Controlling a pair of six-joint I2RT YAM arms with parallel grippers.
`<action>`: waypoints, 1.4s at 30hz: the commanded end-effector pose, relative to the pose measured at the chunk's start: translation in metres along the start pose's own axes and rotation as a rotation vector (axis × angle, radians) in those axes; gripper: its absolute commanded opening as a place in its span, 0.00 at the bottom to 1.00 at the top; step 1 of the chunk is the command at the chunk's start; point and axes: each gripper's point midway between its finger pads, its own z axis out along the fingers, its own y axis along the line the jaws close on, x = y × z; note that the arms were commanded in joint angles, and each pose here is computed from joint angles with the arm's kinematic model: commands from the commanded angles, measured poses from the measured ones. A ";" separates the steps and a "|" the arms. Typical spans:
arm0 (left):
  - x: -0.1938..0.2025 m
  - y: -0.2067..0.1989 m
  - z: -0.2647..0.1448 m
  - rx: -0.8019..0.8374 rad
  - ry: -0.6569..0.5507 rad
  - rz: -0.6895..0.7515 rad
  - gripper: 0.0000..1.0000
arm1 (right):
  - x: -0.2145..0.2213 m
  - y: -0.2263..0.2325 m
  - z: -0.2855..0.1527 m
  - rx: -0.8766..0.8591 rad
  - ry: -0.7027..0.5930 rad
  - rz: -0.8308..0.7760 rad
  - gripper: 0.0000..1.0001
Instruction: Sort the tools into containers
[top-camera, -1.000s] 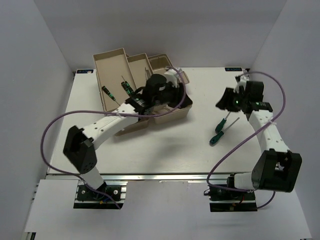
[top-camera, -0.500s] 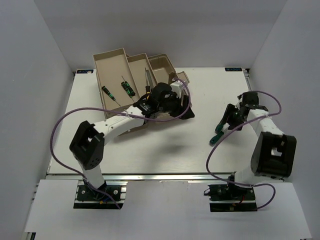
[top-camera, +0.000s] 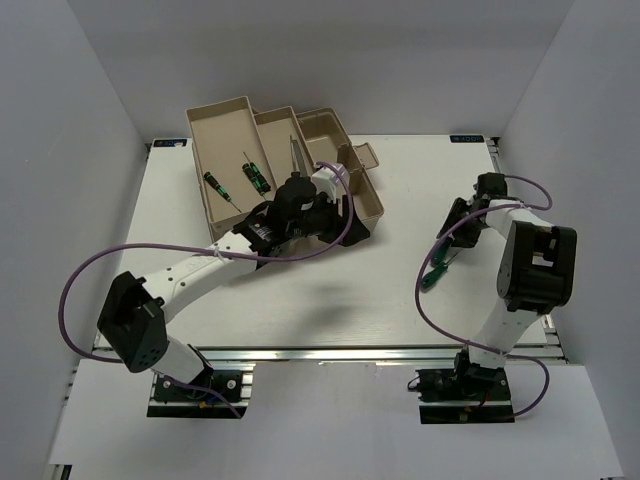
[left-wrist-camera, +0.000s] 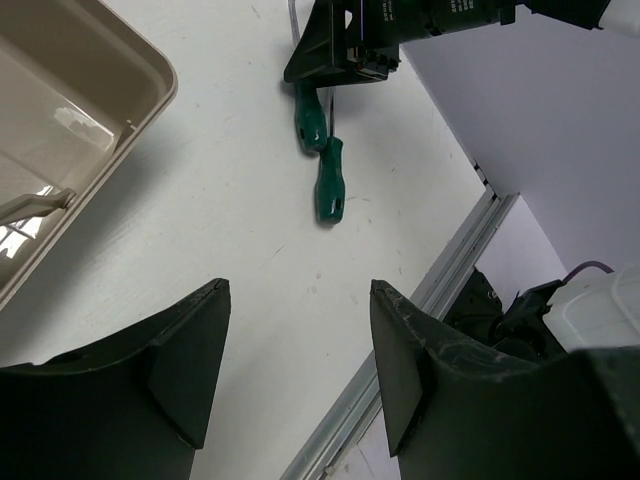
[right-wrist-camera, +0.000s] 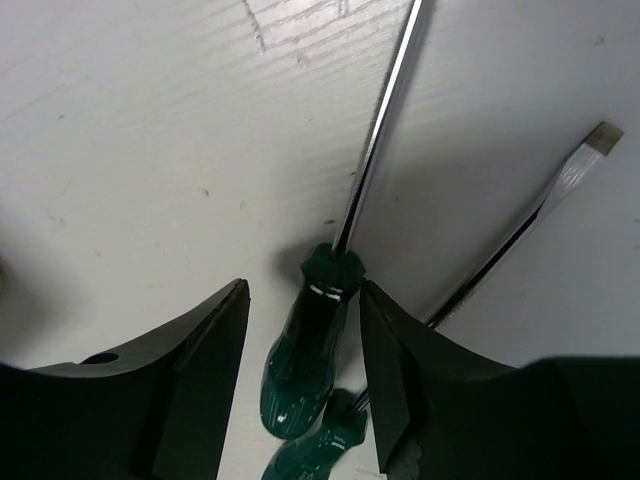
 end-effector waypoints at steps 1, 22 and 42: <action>-0.003 -0.002 -0.010 -0.015 -0.019 -0.011 0.68 | -0.016 0.001 0.007 0.023 -0.043 0.018 0.53; -0.006 0.008 -0.034 -0.089 -0.072 -0.004 0.68 | -0.115 0.179 -0.116 -0.561 -0.460 -0.281 0.00; -0.023 -0.006 -0.027 -0.016 -0.135 0.024 0.71 | -0.065 0.347 -0.099 -0.805 -0.383 -0.654 0.66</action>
